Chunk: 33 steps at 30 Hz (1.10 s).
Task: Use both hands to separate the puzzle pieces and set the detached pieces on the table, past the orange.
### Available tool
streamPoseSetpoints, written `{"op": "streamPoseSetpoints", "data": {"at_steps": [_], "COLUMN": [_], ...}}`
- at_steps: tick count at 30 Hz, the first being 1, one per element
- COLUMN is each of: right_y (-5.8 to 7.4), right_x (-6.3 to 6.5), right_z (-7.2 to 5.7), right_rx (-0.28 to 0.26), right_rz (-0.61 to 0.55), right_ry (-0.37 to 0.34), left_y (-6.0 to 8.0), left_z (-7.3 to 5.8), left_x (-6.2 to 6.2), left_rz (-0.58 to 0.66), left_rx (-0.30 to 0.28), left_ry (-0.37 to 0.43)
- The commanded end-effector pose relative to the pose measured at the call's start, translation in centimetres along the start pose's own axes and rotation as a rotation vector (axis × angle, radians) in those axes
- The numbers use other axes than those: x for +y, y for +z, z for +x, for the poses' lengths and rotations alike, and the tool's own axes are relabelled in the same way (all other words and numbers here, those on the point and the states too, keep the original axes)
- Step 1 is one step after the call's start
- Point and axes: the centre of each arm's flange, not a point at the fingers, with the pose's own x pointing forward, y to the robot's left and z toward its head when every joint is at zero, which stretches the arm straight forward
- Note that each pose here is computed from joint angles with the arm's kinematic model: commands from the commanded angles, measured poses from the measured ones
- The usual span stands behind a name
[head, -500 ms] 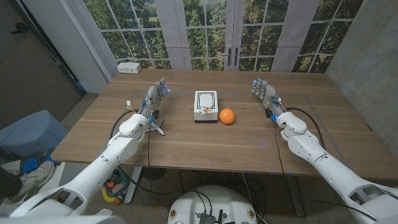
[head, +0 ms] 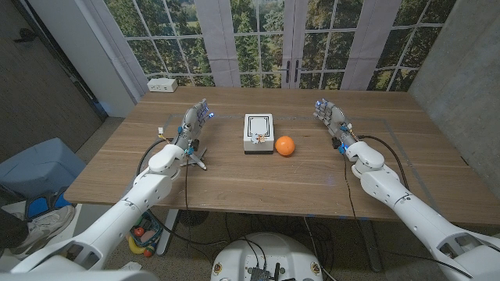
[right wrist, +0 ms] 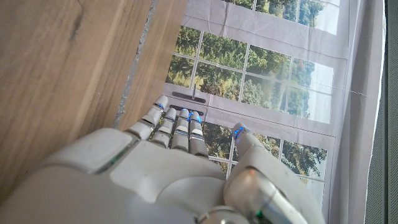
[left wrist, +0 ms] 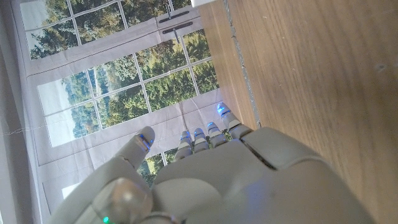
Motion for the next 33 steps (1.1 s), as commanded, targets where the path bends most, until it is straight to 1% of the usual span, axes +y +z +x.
{"op": "streamPoseSetpoints", "data": {"at_steps": [1,3,5,6,8,9,17,26,33], "right_y": [0.1,0.0,0.0,0.0,0.0,0.0,0.1,0.3,0.4], "right_x": [-0.3,-0.3,-0.5,-0.5,-0.5,-0.5,-0.4,-0.3,-0.4], "right_z": [0.5,0.6,0.5,0.5,0.5,0.5,0.2,-0.3,-0.6], "right_rx": [-0.003,-0.002,-0.005,-0.005,-0.007,-0.010,-0.018,-0.024,-0.031], "right_rz": [-0.005,-0.001,-0.006,-0.006,0.000,-0.006,-0.003,-0.011,-0.011], "right_ry": [0.014,0.012,0.010,0.010,0.003,0.005,-0.008,-0.020,-0.028], "left_y": [0.5,0.8,1.3,1.3,1.7,2.1,2.9,3.3,3.8], "left_z": [-0.3,-0.2,-0.2,-0.2,-0.1,0.0,0.2,0.1,0.1], "left_x": [-0.5,-0.7,-1.1,-1.1,-1.3,-1.5,-1.8,-2.2,-2.7], "left_rz": [0.096,0.143,0.220,0.221,0.272,0.315,0.410,0.496,0.576], "left_rx": [-0.011,-0.018,-0.030,-0.029,-0.037,-0.046,-0.070,-0.082,-0.099], "left_ry": [0.022,0.023,0.017,0.018,0.013,0.003,-0.021,-0.049,-0.074]}}
